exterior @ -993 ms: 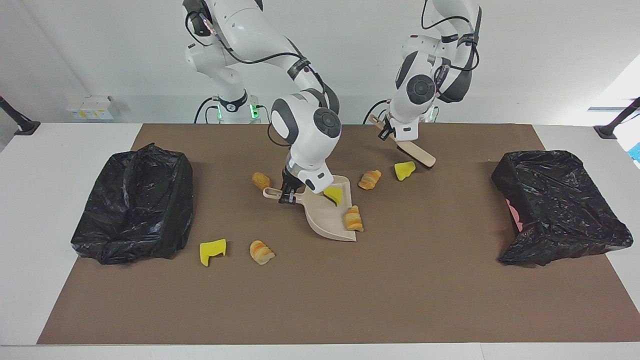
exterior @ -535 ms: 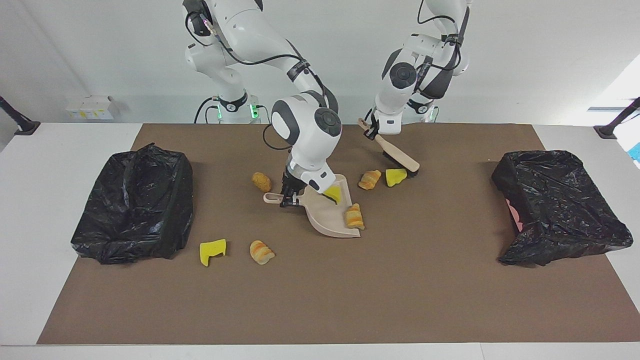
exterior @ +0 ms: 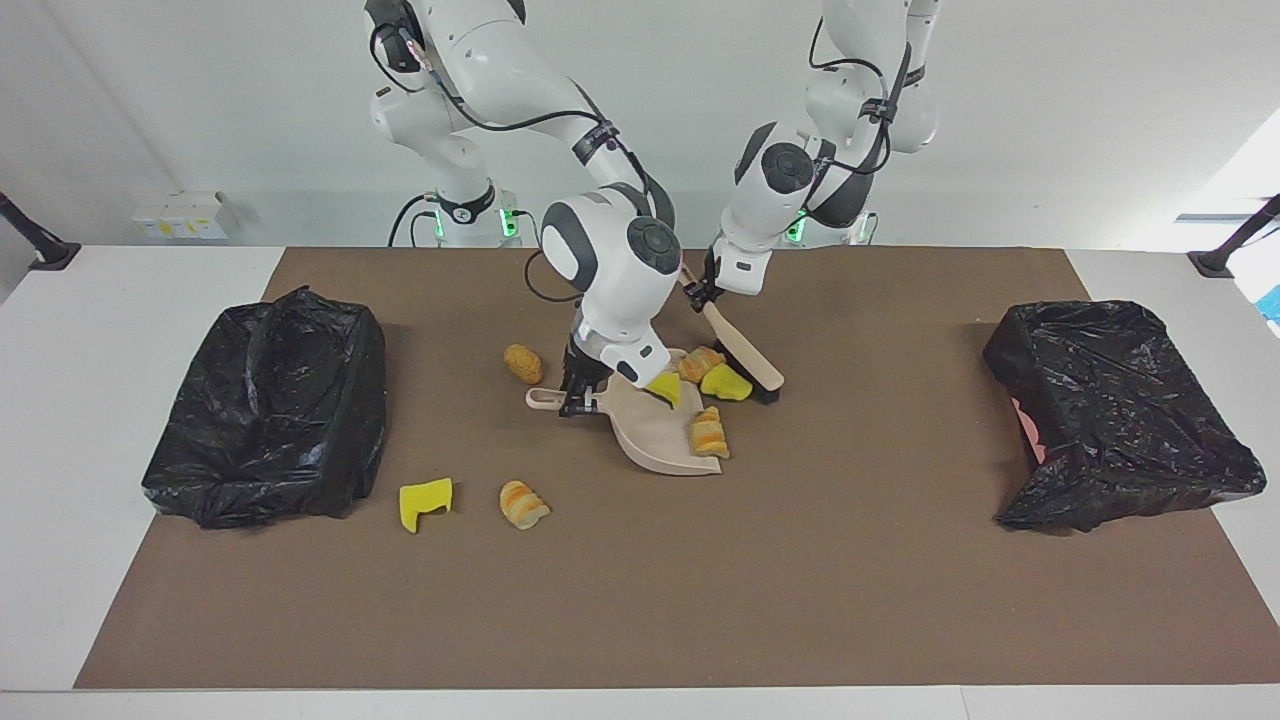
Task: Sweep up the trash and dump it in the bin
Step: 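Sweep bread and sponge pieces into the dustpan with the left gripper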
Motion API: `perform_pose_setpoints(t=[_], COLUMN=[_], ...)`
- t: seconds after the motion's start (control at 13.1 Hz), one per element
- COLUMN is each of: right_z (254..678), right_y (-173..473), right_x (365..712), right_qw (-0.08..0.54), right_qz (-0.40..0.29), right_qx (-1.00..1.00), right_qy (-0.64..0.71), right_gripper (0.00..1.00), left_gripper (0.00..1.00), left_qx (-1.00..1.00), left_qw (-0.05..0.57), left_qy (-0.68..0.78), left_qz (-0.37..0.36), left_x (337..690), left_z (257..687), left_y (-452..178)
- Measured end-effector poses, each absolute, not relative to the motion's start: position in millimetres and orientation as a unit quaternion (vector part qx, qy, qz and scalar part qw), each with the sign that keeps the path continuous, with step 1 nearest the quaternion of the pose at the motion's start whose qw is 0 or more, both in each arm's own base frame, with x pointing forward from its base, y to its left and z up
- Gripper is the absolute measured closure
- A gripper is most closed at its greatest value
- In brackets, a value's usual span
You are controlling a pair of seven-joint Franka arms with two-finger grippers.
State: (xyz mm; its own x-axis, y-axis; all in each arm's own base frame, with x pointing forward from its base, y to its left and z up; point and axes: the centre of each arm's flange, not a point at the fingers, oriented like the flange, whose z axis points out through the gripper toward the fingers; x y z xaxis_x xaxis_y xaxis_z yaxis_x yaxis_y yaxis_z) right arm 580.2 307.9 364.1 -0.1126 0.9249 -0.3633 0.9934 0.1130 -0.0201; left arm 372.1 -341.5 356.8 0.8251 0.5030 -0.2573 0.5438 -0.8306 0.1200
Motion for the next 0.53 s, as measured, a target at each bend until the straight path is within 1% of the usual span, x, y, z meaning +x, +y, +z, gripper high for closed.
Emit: perform_pose_setpoints(t=[0.23,0.38,0.53], right_z=[364.1,364.0,364.0], right_y=[307.5,307.3,307.2], right_x=[580.5,580.7,580.7], right_qw=[0.131,0.132,0.132], right_qz=[-0.130,-0.130,-0.130], right_qx=[0.653,0.653,0.653], right_qy=[0.734,0.734,0.734], right_gripper=[0.69,0.69,0.69], left_gripper=[0.74,0.74,0.74], left_qx=[0.956,0.960,0.972], left_qw=[0.109,0.118,0.124], left_qy=[0.254,0.240,0.184], left_qz=[-0.095,-0.087,-0.078], left_x=[378.1,389.3,395.7], left_z=[346.7,345.5,346.3], left_y=[-385.3,-393.6,-391.8])
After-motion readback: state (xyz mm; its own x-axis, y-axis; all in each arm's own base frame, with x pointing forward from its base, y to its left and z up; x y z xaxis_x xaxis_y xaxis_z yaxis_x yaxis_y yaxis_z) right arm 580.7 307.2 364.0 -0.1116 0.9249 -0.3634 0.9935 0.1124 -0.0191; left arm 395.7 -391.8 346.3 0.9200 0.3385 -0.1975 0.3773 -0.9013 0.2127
